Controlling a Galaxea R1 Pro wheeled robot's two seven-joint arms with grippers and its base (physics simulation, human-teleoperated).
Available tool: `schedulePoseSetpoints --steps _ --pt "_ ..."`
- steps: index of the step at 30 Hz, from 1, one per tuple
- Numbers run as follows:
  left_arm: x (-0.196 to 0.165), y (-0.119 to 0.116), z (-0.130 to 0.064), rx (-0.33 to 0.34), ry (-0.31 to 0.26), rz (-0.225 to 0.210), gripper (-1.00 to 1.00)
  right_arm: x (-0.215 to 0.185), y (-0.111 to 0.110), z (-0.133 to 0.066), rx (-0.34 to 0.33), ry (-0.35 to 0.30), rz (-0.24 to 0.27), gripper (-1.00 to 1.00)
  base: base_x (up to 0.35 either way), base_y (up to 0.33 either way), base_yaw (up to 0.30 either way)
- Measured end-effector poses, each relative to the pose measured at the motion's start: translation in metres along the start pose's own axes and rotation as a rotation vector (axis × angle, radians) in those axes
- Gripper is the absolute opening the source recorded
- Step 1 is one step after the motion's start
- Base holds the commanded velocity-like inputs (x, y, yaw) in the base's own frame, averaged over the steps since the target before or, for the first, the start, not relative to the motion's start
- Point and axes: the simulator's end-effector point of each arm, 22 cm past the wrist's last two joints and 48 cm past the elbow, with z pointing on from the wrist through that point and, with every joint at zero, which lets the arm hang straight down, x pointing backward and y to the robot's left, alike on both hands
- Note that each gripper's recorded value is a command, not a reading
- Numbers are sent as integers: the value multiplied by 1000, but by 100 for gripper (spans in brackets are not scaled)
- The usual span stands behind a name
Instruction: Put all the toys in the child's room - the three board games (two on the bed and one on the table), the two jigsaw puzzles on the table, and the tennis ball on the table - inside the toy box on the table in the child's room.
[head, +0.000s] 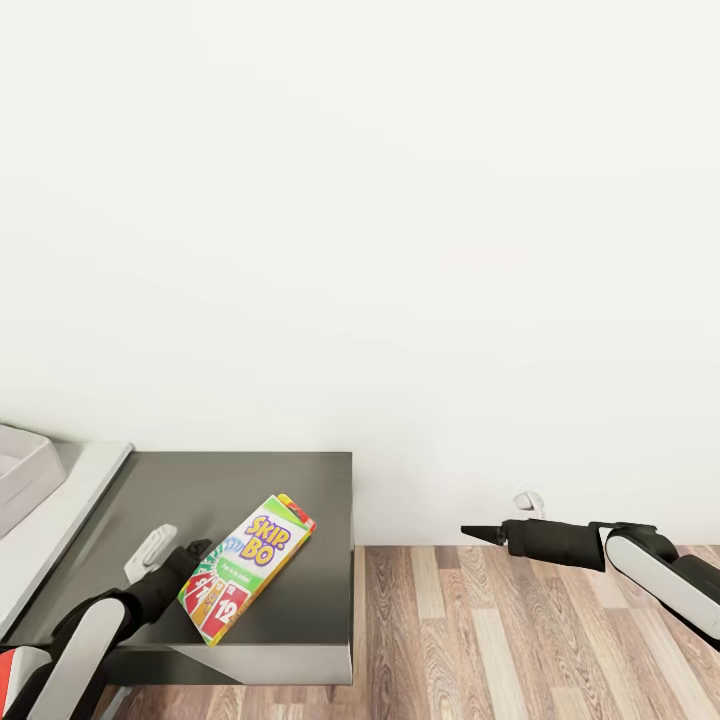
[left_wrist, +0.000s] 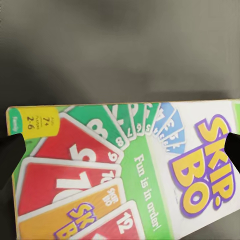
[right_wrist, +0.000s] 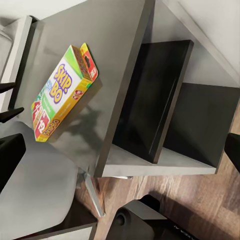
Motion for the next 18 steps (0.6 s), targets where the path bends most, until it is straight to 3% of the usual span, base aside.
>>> schedulePoseSetpoints --steps 10,18 --pt "-2 2 -1 -2 -1 -1 100 0 0 0 0 0 0 100 0 0 0" --pt "-19 11 -10 -8 -38 -21 100 0 0 0 -1 2 0 100 0 0 0"
